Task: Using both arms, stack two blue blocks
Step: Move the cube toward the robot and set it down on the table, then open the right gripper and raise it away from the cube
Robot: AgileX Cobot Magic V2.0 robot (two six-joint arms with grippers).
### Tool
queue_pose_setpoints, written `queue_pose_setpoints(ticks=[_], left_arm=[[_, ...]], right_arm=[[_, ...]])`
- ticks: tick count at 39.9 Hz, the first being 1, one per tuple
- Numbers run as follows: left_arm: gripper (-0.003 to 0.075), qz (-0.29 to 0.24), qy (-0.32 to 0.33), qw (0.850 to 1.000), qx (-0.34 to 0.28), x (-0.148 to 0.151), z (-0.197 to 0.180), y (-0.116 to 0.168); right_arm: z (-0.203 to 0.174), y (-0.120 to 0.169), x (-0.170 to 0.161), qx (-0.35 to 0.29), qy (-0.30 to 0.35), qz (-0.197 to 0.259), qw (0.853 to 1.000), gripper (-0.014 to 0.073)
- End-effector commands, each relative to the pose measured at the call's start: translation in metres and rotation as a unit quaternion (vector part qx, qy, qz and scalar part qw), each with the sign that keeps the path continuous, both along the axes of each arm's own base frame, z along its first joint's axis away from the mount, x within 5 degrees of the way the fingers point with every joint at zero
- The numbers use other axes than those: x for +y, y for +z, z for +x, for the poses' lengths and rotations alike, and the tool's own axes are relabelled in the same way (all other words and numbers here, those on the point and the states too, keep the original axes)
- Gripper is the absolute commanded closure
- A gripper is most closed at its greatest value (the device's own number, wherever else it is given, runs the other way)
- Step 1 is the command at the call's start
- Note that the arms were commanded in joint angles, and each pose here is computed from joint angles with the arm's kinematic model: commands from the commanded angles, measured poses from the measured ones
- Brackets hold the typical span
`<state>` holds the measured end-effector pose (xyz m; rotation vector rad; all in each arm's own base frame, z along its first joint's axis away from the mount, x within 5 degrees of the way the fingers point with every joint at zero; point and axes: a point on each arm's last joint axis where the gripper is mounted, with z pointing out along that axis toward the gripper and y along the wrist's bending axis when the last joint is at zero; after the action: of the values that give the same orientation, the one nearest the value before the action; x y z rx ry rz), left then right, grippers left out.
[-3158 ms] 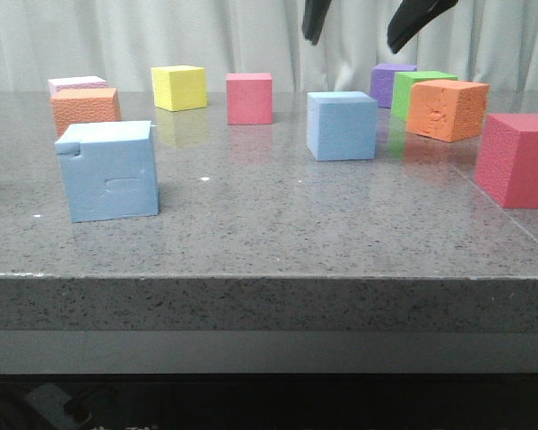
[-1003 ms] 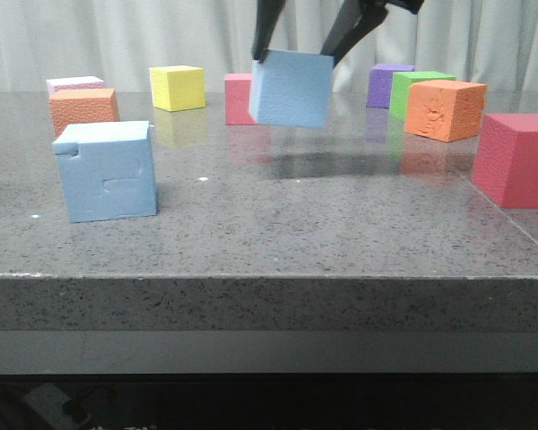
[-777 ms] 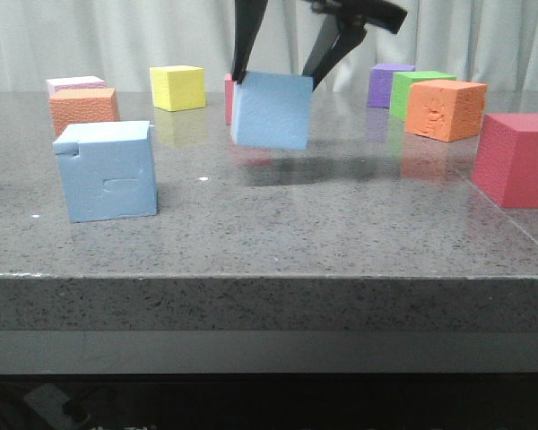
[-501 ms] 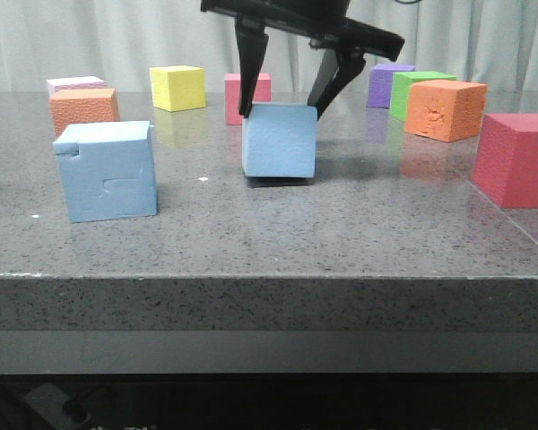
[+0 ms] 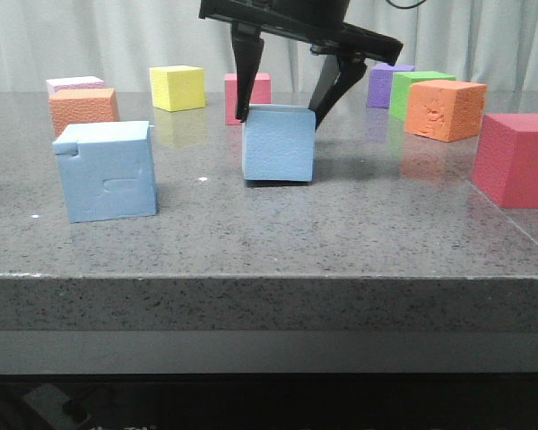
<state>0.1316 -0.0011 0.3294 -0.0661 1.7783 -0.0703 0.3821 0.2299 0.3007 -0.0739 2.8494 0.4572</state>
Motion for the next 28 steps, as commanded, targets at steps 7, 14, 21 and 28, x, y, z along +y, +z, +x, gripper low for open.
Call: queue_pose_setpoints(ticks=[7, 14, 21, 28], left_arm=[[0.0049, -0.004, 0.002, 0.998, -0.058, 0.0, 0.001, 0.02], [0.0049, -0.004, 0.002, 0.998, -0.058, 0.0, 0.001, 0.02], [0.0049, -0.004, 0.002, 0.998, -0.058, 0.0, 0.001, 0.02], [0.0049, -0.004, 0.002, 0.998, -0.058, 0.0, 0.001, 0.02]], right_arm=[[-0.007, 0.033, -0.003, -0.043, 0.0, 0.026, 0.999, -0.0021], [-0.012, 0.055, -0.005, -0.063, 0.003, 0.037, 0.997, -0.0021], [-0.017, 0.077, -0.008, -0.1, 0.011, 0.052, 0.994, -0.0015], [-0.017, 0.08, -0.009, -0.111, 0.023, 0.05, 0.992, -0.0003]])
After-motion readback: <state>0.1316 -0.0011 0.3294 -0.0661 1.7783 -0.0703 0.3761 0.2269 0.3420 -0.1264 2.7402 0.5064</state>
